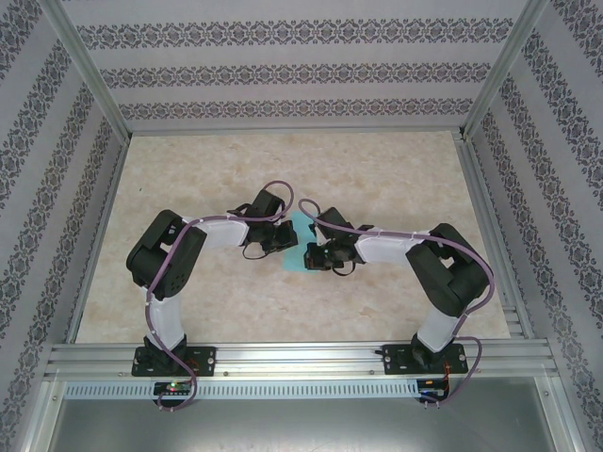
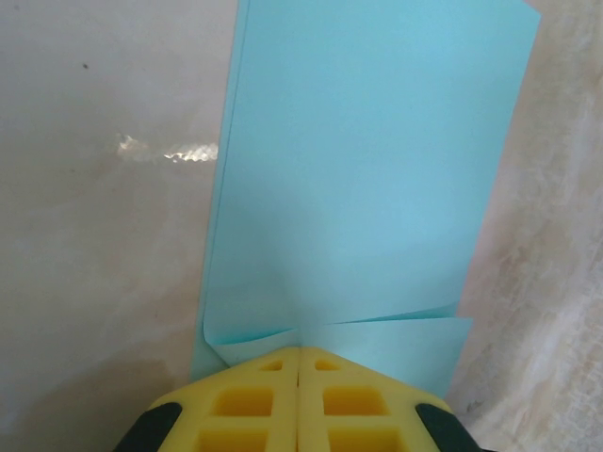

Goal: Fold a paper plane with a square sheet of paper (pick it up from the middle)

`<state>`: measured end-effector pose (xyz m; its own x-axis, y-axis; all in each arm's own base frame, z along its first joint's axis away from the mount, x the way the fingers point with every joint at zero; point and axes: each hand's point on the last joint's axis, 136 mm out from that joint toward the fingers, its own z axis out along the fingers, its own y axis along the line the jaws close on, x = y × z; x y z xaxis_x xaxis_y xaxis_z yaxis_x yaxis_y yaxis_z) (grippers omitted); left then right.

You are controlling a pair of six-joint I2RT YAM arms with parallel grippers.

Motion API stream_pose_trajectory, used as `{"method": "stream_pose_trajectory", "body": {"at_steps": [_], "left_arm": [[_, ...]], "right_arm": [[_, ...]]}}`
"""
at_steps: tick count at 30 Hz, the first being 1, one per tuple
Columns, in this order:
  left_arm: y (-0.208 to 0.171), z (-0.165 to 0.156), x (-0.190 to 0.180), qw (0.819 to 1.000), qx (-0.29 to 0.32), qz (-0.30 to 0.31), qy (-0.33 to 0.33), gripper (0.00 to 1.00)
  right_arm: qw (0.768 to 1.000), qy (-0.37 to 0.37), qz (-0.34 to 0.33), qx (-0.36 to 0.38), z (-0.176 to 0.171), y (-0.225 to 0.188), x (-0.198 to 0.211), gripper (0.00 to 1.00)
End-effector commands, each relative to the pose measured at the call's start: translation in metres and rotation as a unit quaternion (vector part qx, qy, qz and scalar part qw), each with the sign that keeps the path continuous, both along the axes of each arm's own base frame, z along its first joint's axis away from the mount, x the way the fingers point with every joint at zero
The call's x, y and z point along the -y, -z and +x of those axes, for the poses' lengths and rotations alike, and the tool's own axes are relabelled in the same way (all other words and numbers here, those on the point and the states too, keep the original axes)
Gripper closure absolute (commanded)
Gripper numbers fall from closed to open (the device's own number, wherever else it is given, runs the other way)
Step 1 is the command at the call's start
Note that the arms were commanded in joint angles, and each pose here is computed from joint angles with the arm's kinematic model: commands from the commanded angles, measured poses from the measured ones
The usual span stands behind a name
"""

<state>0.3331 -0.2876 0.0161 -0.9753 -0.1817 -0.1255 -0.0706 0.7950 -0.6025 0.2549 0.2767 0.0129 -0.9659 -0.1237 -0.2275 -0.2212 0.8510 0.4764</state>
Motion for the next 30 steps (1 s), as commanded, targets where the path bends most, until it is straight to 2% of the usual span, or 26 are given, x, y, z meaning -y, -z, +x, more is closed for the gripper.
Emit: {"method": "stream_pose_trajectory", "body": {"at_steps": [1,24,28,30], "left_arm": [[0.05,-0.026,-0.039,0.993,-0.062,0.103,-0.024,0.93],[0.048,-0.025,-0.038,0.993,-0.06,0.101,-0.021,0.93],[0.046,-0.024,-0.035,0.994,-0.056,0.094,-0.016,0.93],[0.042,-0.022,-0.03,0.995,-0.049,0.082,-0.01,0.92]], "right_arm": [[0.996,-0.004,-0.061,-0.066,-0.035,0.022,0.035,0.99],[0.992,0.02,-0.075,-0.102,-0.066,0.035,0.063,0.99],[0.994,0.031,-0.068,-0.078,-0.058,0.021,0.065,0.98],[0.996,0.05,-0.059,-0.049,-0.043,0.006,0.063,0.96]]}}
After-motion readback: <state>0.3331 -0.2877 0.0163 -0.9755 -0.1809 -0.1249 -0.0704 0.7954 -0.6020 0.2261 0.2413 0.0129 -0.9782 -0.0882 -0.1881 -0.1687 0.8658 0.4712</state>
